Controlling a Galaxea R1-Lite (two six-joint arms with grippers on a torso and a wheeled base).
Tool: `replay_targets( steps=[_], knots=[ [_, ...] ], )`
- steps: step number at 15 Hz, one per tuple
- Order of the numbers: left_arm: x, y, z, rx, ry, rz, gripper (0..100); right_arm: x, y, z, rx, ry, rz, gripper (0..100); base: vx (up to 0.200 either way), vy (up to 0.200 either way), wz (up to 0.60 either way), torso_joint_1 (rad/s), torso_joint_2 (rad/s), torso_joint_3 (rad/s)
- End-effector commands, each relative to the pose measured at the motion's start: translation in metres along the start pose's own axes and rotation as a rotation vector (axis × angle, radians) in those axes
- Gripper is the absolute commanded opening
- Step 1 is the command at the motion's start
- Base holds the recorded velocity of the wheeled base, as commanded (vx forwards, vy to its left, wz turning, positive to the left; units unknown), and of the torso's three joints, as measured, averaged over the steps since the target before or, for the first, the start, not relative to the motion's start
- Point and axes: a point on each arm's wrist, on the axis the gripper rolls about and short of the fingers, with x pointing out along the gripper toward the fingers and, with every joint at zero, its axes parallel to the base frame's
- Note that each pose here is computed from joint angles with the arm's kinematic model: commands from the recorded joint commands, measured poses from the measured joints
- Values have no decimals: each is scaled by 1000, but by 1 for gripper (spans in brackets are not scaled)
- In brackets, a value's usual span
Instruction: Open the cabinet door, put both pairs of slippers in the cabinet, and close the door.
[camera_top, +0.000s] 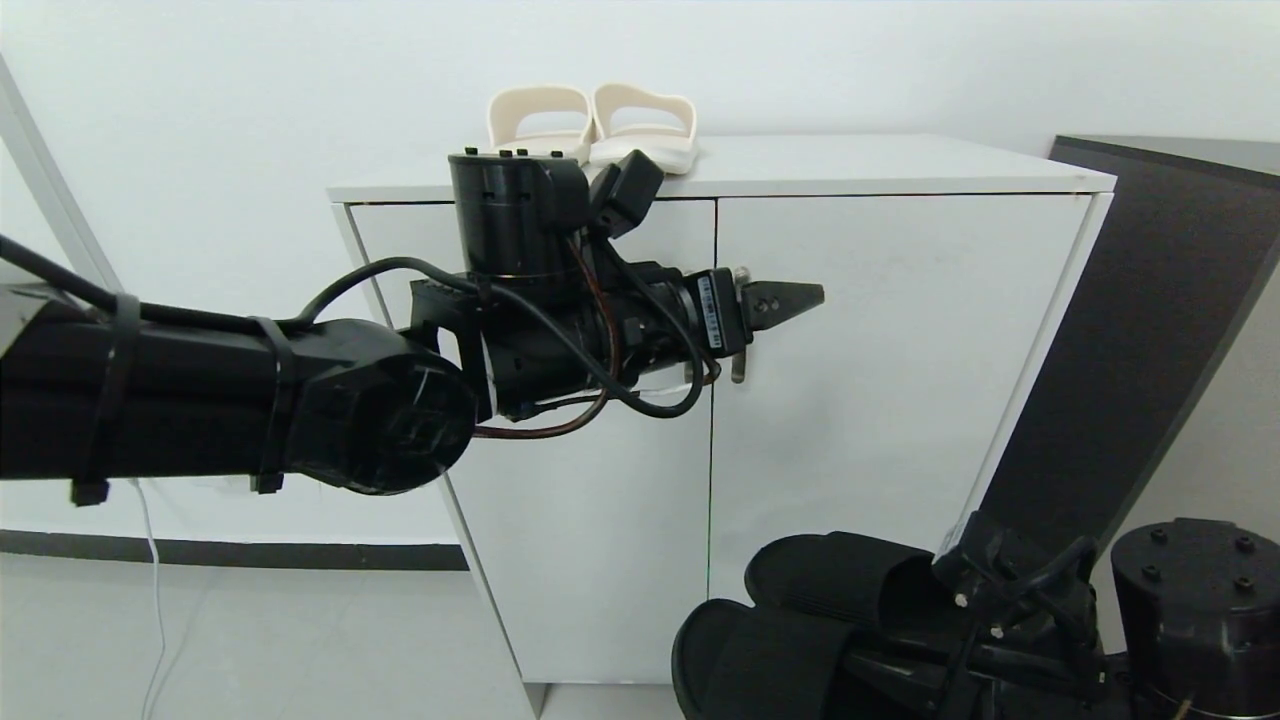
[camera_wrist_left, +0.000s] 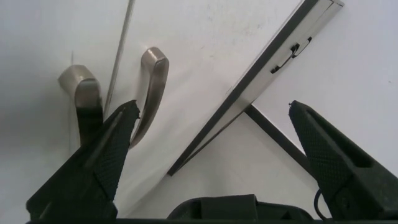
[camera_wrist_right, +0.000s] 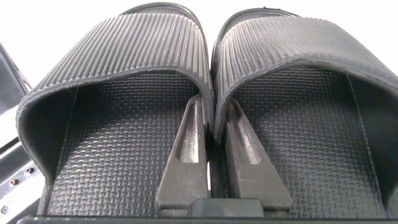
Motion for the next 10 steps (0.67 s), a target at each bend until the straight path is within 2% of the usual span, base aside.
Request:
replay_targets(
  steps=[1,9,10],
  knots=[
    [4,2,-2,-1,2,3,100,0,0,0,0,1,1,0,0,0,0,0,0,0],
    [10,4,-5,-4,13,-4,100,0,1,-1,-3,6,5,0,0,0,0,0,0,0],
    [10,4,-5,-4,13,-4,0,0,2,-2,-3,9,9,0,0,0,0,0,0,0]
  ],
)
